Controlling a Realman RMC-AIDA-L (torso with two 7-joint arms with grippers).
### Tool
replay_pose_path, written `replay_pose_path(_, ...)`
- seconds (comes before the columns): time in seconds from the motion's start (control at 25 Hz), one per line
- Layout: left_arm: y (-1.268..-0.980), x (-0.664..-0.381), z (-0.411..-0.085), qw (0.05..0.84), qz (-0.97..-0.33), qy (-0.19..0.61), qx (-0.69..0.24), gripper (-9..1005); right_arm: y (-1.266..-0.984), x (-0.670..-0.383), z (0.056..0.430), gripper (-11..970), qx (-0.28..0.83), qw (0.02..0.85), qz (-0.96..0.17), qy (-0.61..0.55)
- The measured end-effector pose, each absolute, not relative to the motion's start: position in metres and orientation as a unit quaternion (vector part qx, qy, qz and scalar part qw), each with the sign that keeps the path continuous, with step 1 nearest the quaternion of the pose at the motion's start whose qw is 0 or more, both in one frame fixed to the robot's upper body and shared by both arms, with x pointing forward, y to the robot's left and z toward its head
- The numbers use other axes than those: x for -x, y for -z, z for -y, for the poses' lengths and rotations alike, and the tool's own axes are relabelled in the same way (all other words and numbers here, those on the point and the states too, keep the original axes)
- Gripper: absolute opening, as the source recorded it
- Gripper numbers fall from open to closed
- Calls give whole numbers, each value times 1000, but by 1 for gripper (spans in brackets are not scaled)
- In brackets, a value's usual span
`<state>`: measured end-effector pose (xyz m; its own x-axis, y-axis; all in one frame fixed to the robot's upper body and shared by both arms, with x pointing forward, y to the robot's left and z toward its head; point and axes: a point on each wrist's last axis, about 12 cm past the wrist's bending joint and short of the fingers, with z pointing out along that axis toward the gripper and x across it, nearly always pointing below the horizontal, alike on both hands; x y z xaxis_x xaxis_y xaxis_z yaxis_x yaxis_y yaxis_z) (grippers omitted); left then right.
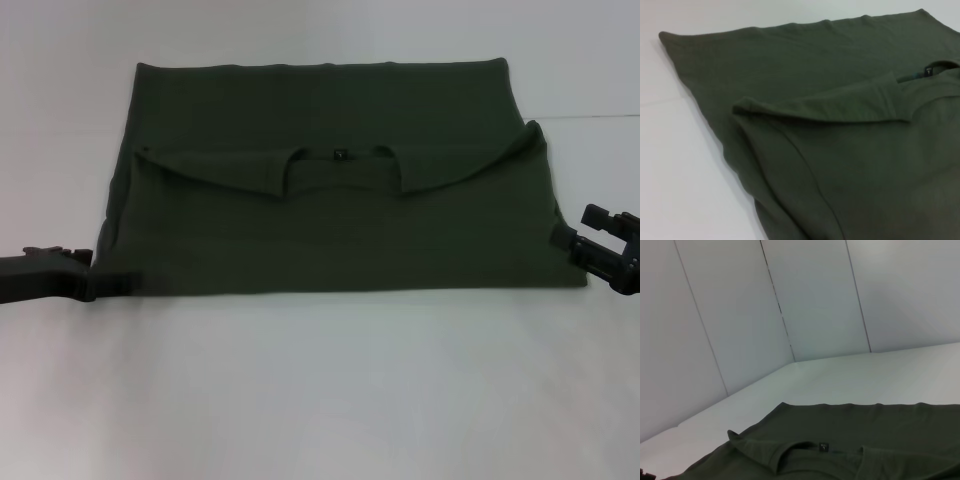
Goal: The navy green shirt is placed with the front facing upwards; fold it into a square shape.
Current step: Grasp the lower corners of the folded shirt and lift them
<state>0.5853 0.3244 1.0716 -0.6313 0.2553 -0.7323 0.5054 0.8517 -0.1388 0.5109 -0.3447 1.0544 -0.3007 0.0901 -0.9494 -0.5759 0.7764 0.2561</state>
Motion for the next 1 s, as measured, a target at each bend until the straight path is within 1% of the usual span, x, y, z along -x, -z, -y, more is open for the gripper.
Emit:
replay_pose_path(0.36, -1071, -588, -322, 356, -895, 173, -208, 884, -1054, -510, 345, 687, 160, 568, -752, -293)
replay_pose_path(0.68, -1072, -588, -324, 353, -896, 165, -212, 781, -1052, -507, 347, 690, 156, 566, -755, -292)
replay_pose_path(1.0, -1072, -588, -324, 355, -896, 164, -211, 470, -1050, -500, 351, 692, 149, 567, -756, -291)
